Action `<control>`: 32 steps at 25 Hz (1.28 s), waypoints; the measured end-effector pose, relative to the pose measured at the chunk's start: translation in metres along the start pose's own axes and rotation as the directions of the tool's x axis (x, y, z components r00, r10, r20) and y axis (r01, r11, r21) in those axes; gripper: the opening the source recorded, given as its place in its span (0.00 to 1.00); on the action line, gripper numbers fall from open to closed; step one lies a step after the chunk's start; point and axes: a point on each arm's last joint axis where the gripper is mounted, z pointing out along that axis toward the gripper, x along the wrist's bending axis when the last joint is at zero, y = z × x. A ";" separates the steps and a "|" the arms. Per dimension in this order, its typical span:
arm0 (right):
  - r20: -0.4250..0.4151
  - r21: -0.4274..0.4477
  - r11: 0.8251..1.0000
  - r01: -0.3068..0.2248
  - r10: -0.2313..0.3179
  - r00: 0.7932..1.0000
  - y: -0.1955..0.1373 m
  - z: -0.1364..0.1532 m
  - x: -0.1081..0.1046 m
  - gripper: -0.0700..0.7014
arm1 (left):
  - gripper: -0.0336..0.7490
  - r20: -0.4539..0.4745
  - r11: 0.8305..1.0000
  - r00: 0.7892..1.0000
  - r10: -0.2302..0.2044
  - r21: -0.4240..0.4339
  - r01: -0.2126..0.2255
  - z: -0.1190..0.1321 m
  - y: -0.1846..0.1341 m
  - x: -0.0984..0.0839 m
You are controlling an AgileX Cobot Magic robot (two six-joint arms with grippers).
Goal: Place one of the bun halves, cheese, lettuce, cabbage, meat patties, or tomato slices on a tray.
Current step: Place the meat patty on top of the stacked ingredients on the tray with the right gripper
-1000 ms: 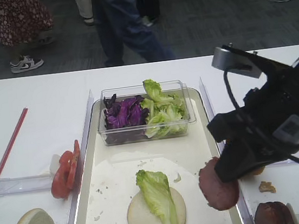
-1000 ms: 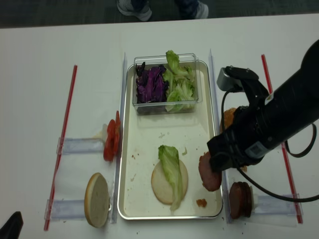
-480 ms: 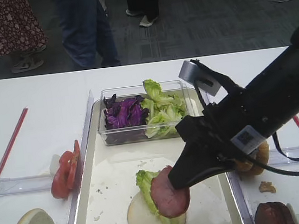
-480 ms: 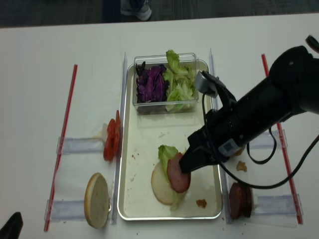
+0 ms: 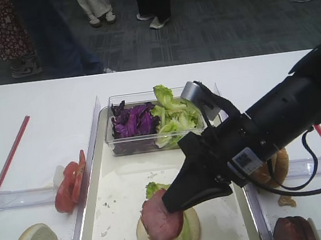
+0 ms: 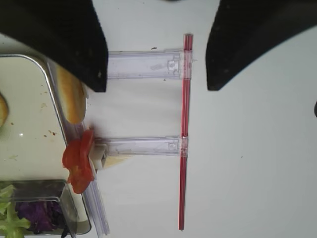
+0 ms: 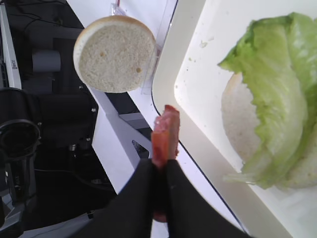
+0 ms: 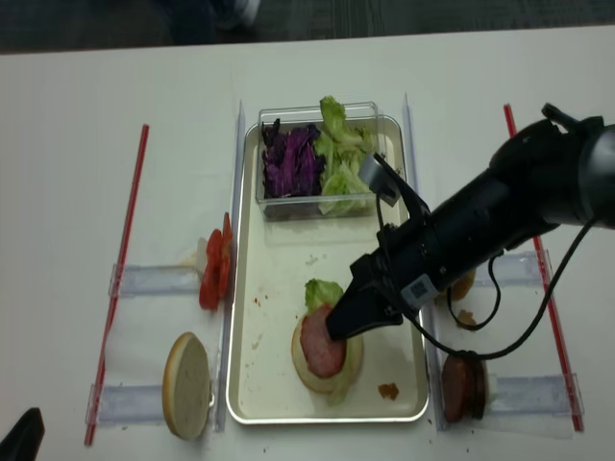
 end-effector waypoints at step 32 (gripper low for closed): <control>-0.020 -0.052 0.993 -0.103 0.102 0.995 0.014 0.015 -0.048 0.19 | 0.57 0.000 1.000 1.000 0.000 0.000 0.000 0.000 0.000 0.000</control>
